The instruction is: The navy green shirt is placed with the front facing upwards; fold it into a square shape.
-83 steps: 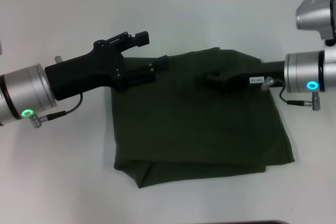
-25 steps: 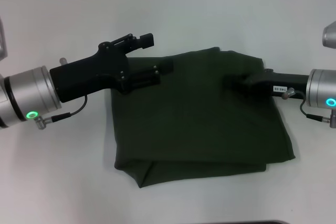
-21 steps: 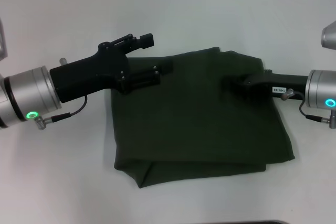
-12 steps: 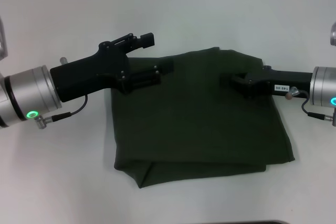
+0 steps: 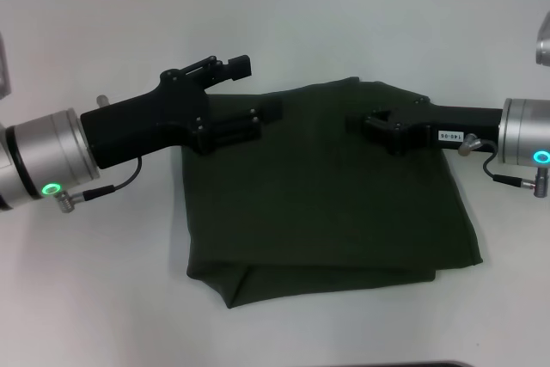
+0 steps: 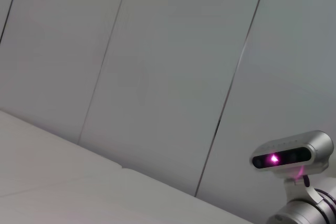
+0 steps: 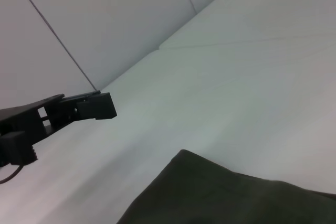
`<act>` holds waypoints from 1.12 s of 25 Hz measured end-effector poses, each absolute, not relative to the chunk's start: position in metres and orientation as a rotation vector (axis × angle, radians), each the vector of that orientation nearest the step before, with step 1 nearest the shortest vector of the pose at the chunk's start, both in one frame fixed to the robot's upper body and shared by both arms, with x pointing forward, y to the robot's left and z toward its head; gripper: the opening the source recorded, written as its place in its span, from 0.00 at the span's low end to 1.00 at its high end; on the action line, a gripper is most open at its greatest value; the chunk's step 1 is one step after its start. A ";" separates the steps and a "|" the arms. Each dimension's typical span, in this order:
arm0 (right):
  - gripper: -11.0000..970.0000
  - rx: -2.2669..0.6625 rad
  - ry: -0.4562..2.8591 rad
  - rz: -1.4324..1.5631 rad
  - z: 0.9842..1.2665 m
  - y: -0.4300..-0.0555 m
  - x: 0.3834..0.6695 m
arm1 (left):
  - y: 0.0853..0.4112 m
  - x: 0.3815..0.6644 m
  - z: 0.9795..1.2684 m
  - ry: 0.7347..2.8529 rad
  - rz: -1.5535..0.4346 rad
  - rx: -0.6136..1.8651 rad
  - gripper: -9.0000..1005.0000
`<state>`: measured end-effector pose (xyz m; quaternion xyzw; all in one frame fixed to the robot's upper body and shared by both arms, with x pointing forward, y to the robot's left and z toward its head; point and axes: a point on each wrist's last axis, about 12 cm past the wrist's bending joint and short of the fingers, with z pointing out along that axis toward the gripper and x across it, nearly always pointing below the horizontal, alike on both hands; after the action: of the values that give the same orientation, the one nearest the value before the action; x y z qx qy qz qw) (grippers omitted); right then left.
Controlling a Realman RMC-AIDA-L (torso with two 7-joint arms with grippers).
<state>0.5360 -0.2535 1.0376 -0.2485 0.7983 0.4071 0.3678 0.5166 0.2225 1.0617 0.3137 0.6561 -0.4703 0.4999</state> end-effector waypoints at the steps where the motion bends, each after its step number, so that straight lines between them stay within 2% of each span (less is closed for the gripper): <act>1: 0.10 -0.636 2.051 1.046 1.037 -0.254 0.535 | 0.223 0.516 1.061 1.588 -1.137 0.758 0.84; 8: 0.12 -0.675 2.027 1.096 1.040 -0.255 0.528 | 0.230 0.511 1.058 1.608 -1.128 0.765 0.84; 14: 0.14 -0.659 2.033 1.102 1.036 -0.266 0.518 | 0.245 0.493 1.050 1.705 -1.142 0.820 0.84; 21: 0.17 -0.620 2.038 1.085 1.037 -0.279 0.516 | 0.263 0.466 1.049 1.774 -1.232 0.856 0.84; 28: 0.17 -0.619 2.036 1.081 1.038 -0.281 0.516 | 0.264 0.456 1.045 1.836 -1.301 0.883 0.84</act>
<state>0.5163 -0.2807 1.0378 -0.2412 0.7930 0.4210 0.3683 0.4556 0.2641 1.0455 0.3418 0.7103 -0.5032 0.3541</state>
